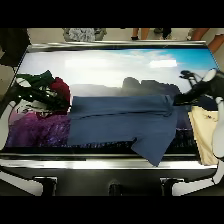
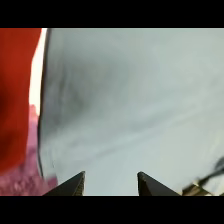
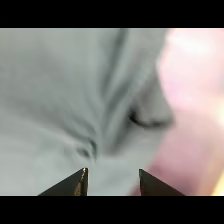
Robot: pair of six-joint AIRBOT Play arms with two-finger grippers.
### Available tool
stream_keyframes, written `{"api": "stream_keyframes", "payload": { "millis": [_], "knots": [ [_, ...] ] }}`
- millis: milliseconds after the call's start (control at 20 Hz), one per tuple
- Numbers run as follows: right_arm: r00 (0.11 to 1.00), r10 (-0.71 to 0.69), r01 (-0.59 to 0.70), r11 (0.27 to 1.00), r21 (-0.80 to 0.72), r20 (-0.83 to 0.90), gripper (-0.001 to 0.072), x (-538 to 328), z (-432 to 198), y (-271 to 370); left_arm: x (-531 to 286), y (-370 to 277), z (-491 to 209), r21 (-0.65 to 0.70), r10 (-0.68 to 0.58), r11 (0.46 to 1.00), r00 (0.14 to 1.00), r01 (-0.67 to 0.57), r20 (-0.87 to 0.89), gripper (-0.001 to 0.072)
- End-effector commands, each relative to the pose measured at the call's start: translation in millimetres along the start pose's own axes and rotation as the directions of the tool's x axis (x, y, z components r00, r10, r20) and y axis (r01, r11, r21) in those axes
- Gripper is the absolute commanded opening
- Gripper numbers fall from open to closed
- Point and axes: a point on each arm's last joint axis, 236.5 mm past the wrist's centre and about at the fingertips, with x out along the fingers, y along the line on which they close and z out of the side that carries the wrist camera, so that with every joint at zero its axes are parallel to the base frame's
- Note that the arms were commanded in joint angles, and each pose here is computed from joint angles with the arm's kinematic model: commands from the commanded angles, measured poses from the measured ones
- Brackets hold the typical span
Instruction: Fold the shirts.
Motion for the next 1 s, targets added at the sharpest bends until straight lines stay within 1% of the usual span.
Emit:
{"api": "stream_keyframes", "payload": {
  "millis": [0, 50, 150, 300, 400, 500, 550, 600, 750, 850, 900, 950],
  "knots": [
    [0.994, 0.060, -0.055, 0.997, 0.054, -0.096, 0.0435, -40.4, -52.9, -13.8, -29.9, -1.5, -29.6, 0.033, 0.060, 0.998, 0.998, -0.059, -0.024, 0.0420],
    [0.985, 0.097, -0.086, 0.993, 0.080, -0.143, 0.0436, -43.7, -73.7, -15.1, -30.8, 6.8, -46.5, 0.029, 0.102, 0.994, 0.994, -0.101, -0.037, 0.0419],
    [0.977, 0.133, -0.111, 0.984, 0.136, -0.164, 0.0437, -43.0, -96.1, -14.1, -15.6, 25.5, -89.2, -0.009, 0.143, 0.990, 0.987, -0.144, -0.078, 0.0420],
    [0.967, 0.177, -0.151, 0.977, 0.148, -0.184, 0.0440, -26.5, -113.3, 1.9, 29.2, 52.4, -156.0, -0.095, 0.141, 0.984, 0.982, -0.153, -0.122, 0.0420],
    [0.958, 0.201, -0.171, 0.973, 0.156, -0.202, 0.0440, -15.4, -122.5, 7.8, 53.2, 58.2, -182.0, -0.133, 0.103, 0.984, 0.986, -0.120, -0.132, 0.0420],
    [0.954, 0.207, -0.178, 0.973, 0.147, -0.214, 0.0441, -10.6, -127.1, 9.2, 69.2, 57.4, -187.4, -0.168, 0.058, 0.983, 0.992, -0.076, -0.108, 0.0418],
    [0.955, 0.207, -0.178, 0.973, 0.147, -0.214, 0.0441, -10.3, -127.1, 9.1, 73.5, 59.1, -184.3, -0.185, 0.055, 0.980, 0.995, -0.070, -0.082, 0.0415],
    [0.955, 0.206, -0.179, 0.974, 0.137, -0.213, 0.0447, -10.5, -127.1, 9.0, 74.6, 61.2, -179.4, -0.189, 0.062, 0.979, 0.996, -0.072, -0.058, 0.0398],
    [0.962, 0.175, -0.152, 0.981, 0.123, -0.209, 0.0468, -8.8, -131.2, 5.9, 76.4, 64.4, -170.6, -0.178, 0.085, 0.980, 0.996, -0.088, -0.022, 0.0398],
    [0.960, 0.179, -0.156, 0.980, 0.122, -0.216, 0.0470, -3.4, -141.1, 11.6, 78.3, 65.8, -164.4, -0.168, 0.101, 0.981, 0.995, -0.099, 0.003, 0.0398],
    [0.959, 0.181, -0.158, 0.980, 0.121, -0.218, 0.0470, 0.3, -147.1, 15.2, 80.3, 65.4, -164.6, -0.165, 0.103, 0.981, 0.995, -0.101, 0.000, 0.0387],
    [0.959, 0.182, -0.158, 0.980, 0.125, -0.219, 0.0470, 4.0, -153.2, 19.0, 82.8, 64.5, -166.3, -0.161, 0.103, 0.982, 0.995, -0.103, -0.010, 0.0261]
  ]
}}
